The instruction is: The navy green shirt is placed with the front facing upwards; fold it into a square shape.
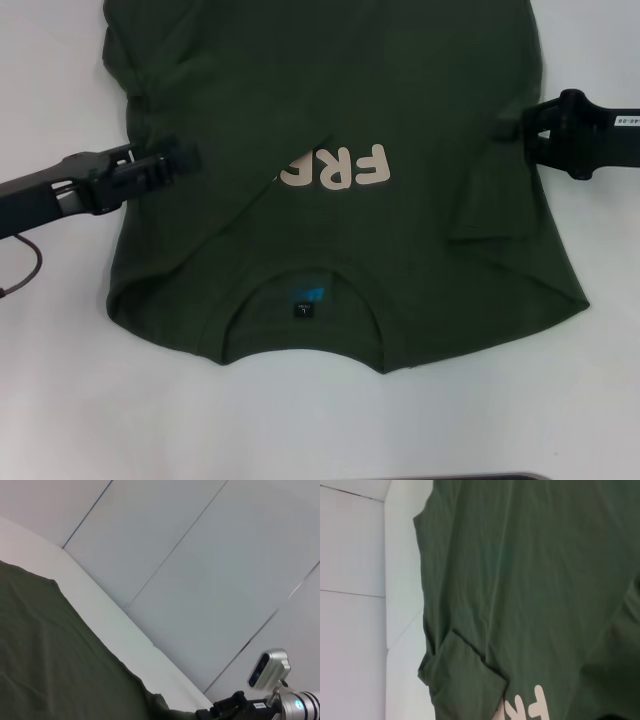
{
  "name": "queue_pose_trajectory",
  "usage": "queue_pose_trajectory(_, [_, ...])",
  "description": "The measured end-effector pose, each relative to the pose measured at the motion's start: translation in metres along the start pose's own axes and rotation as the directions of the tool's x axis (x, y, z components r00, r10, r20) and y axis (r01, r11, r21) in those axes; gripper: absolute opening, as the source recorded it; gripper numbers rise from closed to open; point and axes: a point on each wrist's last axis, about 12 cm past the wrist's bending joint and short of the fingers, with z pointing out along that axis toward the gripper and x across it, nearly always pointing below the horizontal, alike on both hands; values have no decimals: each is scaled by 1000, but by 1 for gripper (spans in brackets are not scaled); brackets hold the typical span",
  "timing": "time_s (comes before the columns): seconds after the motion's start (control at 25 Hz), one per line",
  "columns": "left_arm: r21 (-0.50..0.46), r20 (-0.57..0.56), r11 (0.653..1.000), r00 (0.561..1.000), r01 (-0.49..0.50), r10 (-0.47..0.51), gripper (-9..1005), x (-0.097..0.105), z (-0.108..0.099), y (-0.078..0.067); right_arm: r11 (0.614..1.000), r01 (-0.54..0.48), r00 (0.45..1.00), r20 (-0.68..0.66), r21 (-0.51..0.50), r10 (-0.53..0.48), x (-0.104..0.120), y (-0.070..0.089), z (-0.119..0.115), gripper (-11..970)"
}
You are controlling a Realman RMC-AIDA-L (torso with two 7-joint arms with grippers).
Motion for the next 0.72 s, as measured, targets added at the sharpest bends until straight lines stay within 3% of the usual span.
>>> queue_pose_trajectory(0.24, [-6,3,1000,1000,3,-3,582,1,0,1,1000,10,1000,4,-9,-10,-1,3,3,297])
queue_pose_trajectory(0.72, [-13,46,1000,999,4,-4,582,-2,-5,1,997,40,998,42,-68,-37,-11,18,7,426])
